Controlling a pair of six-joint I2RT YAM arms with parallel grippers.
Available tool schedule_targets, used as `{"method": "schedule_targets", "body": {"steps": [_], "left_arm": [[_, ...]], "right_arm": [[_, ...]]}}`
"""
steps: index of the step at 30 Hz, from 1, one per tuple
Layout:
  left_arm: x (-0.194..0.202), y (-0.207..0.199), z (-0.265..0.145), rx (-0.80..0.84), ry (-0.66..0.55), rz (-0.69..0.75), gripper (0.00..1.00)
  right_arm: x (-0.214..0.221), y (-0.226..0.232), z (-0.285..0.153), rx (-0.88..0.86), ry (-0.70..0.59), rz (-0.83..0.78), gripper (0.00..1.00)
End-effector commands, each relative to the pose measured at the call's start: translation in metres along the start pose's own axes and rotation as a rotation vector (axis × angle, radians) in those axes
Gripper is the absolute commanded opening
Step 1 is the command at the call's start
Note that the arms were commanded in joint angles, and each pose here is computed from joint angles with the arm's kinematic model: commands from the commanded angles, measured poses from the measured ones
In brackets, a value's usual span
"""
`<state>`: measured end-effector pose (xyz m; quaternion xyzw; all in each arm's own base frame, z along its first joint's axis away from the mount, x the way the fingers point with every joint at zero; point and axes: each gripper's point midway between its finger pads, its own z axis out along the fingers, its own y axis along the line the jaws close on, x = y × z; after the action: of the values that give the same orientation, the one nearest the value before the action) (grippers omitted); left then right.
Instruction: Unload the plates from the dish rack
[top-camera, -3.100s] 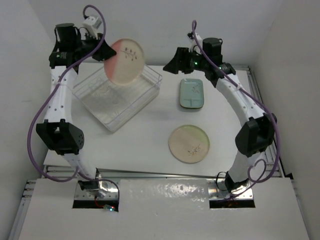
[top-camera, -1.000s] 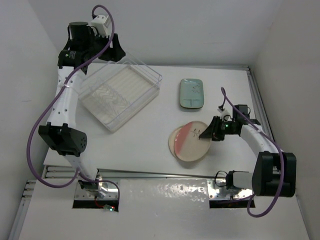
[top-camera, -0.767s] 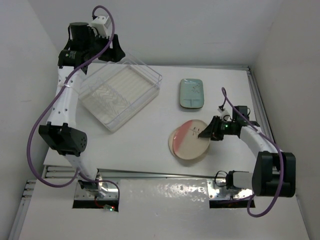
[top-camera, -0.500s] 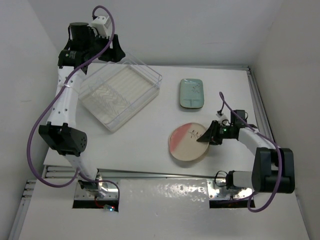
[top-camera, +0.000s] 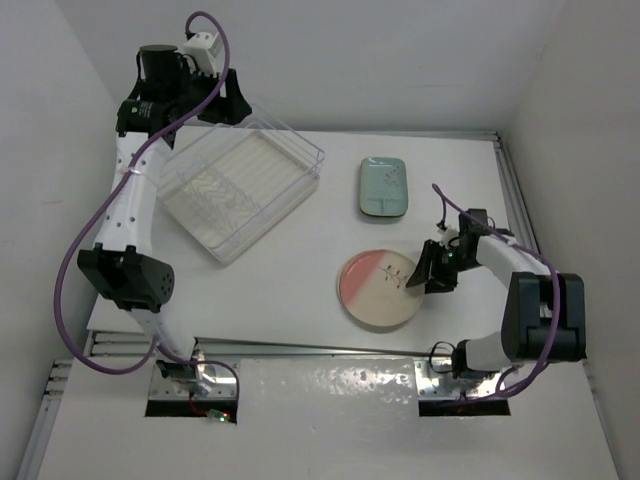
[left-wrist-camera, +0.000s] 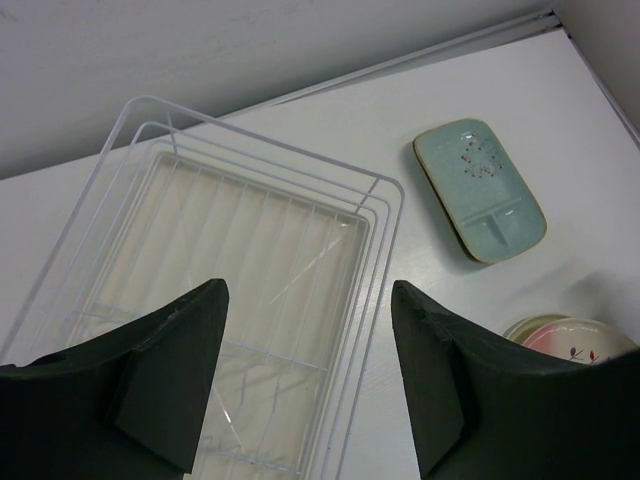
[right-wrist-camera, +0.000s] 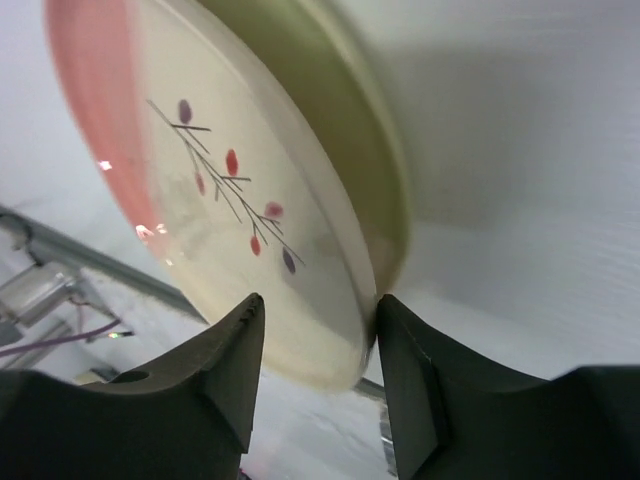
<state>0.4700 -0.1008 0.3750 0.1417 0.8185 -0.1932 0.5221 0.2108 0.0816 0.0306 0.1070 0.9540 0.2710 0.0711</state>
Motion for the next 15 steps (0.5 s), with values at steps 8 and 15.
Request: {"method": "schedule_targets", "body": {"steps": [8,15], "left_arm": [[-0.008,0.003,0.001,0.004,-0.022,0.023,0.64],[-0.007,0.01,-0.004,-0.03,-0.014,0.038,0.65]], "right_arm": [[0.002,-0.031,-0.007,0.201,0.079,0.036,0.4],[0.002,-0.044,0.004,0.247,0.08,0.065,0.24]]}}
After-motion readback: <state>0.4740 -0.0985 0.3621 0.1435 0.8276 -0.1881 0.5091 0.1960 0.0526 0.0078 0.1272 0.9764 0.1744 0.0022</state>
